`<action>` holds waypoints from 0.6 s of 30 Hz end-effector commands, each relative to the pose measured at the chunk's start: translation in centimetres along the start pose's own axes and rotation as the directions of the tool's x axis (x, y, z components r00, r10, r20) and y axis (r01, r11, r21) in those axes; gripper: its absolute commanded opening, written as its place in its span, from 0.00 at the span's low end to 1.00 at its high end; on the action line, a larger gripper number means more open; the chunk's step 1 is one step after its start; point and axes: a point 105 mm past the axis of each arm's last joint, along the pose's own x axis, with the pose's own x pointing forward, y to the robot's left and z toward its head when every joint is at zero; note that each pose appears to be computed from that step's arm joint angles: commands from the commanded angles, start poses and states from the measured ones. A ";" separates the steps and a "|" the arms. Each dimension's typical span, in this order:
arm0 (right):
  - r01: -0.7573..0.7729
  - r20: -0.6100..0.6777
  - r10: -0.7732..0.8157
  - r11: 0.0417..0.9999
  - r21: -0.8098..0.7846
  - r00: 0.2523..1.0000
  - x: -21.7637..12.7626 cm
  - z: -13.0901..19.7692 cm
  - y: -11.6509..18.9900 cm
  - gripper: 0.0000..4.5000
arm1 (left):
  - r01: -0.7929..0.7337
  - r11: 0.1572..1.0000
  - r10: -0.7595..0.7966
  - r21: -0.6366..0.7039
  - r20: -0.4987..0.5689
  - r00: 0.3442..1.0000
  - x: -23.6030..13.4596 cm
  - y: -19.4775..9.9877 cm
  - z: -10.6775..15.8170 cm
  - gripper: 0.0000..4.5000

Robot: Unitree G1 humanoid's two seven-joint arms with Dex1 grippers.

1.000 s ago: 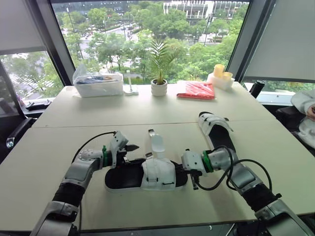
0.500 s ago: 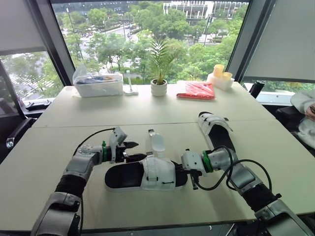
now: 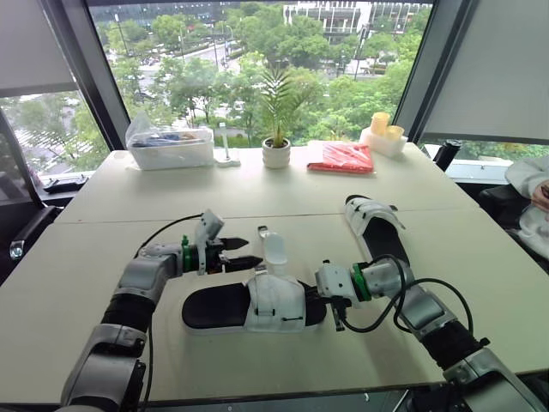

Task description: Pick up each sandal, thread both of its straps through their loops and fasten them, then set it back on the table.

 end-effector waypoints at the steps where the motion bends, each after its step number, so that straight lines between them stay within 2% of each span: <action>1: -0.062 -0.068 0.066 0.997 0.054 0.995 0.8 -1.9 1.7 0.00 | 0.002 0.995 0.005 0.096 -0.071 0.997 0.7 0.2 -0.8 0.99; 5: -0.062 -0.068 0.065 0.997 0.054 0.996 0.9 -1.9 1.7 0.00 | 0.019 0.981 0.018 0.193 -0.188 0.982 0.5 0.5 -2.9 0.99; 10: -0.058 -0.069 0.062 0.997 0.056 0.996 0.9 -1.9 1.8 0.00 | -0.016 0.979 0.053 0.202 -0.179 0.983 0.0 1.5 -2.6 0.99; 13: -0.056 -0.067 0.060 0.997 0.055 0.996 1.0 -1.9 1.7 0.00 | -0.051 0.986 0.071 0.158 -0.124 0.990 -0.2 2.1 -1.5 0.99; 18: -0.053 -0.065 0.056 0.997 0.054 0.996 1.0 -1.9 1.7 0.00 | -0.065 0.998 0.067 -0.026 0.069 0.995 -0.6 2.4 2.0 0.99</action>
